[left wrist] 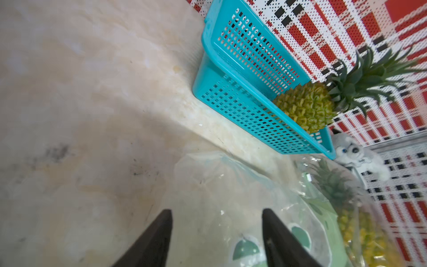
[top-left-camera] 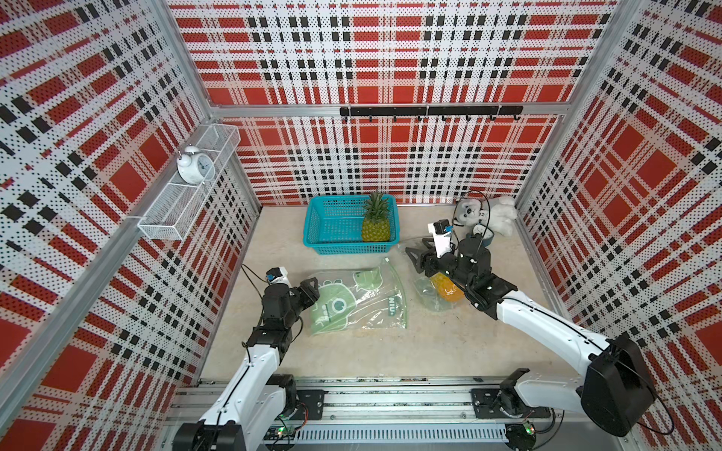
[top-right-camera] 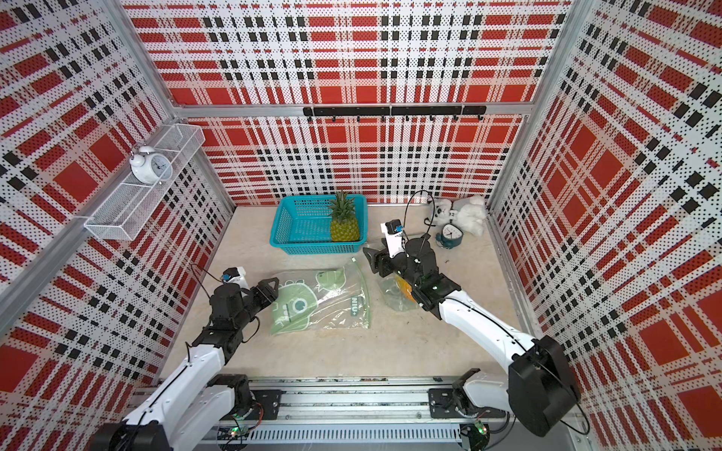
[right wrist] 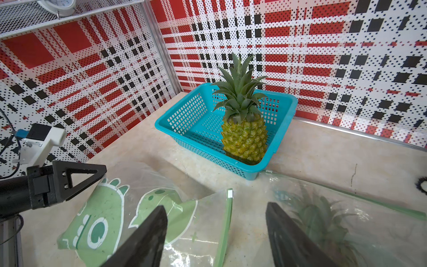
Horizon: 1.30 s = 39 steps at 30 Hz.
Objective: Open the zip-top bag and take out the pineapple
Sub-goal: Place the zipper food storage bag at the center of the board.
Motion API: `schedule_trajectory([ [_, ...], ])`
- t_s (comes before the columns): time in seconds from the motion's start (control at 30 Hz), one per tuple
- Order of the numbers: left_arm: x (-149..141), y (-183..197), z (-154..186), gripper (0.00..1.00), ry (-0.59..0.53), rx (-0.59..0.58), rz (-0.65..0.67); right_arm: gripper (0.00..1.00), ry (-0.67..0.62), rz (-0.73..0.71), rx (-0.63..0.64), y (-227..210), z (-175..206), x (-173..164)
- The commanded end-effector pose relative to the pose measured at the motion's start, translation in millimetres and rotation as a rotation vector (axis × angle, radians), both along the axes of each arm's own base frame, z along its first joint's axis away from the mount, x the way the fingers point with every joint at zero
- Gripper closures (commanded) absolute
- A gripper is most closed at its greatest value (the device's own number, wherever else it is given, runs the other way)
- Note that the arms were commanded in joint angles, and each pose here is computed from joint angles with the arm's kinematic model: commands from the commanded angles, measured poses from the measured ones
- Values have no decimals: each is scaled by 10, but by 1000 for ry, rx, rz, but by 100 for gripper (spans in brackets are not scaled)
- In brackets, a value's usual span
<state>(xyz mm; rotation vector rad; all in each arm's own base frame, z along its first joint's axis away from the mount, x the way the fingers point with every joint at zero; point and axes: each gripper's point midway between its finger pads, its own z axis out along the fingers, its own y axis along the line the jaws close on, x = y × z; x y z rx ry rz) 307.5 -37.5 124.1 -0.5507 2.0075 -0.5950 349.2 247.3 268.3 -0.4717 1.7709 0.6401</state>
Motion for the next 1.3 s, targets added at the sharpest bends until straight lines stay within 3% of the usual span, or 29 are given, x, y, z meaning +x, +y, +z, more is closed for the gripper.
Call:
schedule_trajectory([
  [0.0, 65, -65, 13, 67, -28, -10, -40, 28, -10, -19, -18, -50, -3, -45],
  [0.03, 77, -53, -7, 71, -19, -2, -38, 28, -12, -21, -21, -57, -2, -46],
  [0.13, 110, 46, -43, 99, 3, 29, -1, 28, -11, -35, -37, -91, -28, -49],
  [0.3, 79, 555, 38, 100, 42, 165, 231, 28, 0, -97, -81, -222, -104, -30],
  [0.53, -219, 1262, 291, 100, 23, 338, 587, 28, 31, -248, -150, -560, -264, 26],
  [0.6, -290, 1387, 303, 96, 25, 341, 648, 27, 43, -286, -155, -671, -303, 41],
  [0.67, -320, 1471, 341, 69, 16, 333, 687, 27, 53, -303, -155, -758, -330, 47],
  [0.73, -309, 1519, 460, 62, -7, 333, 705, 27, 65, -309, -152, -824, -359, 57],
  [0.87, -183, 1447, 791, 37, -59, 338, 644, 27, 113, -310, -162, -905, -463, 109],
  [0.93, -39, 1268, 967, 32, -103, 309, 528, 27, 138, -306, -167, -938, -522, 155],
  [1.1, 286, 458, 1115, 30, -131, 189, 180, 28, 237, -275, -214, -985, -713, 342],
  [1.27, 323, -472, 1110, 28, -133, 146, -53, 27, 322, -269, -309, -1011, -920, 515],
])
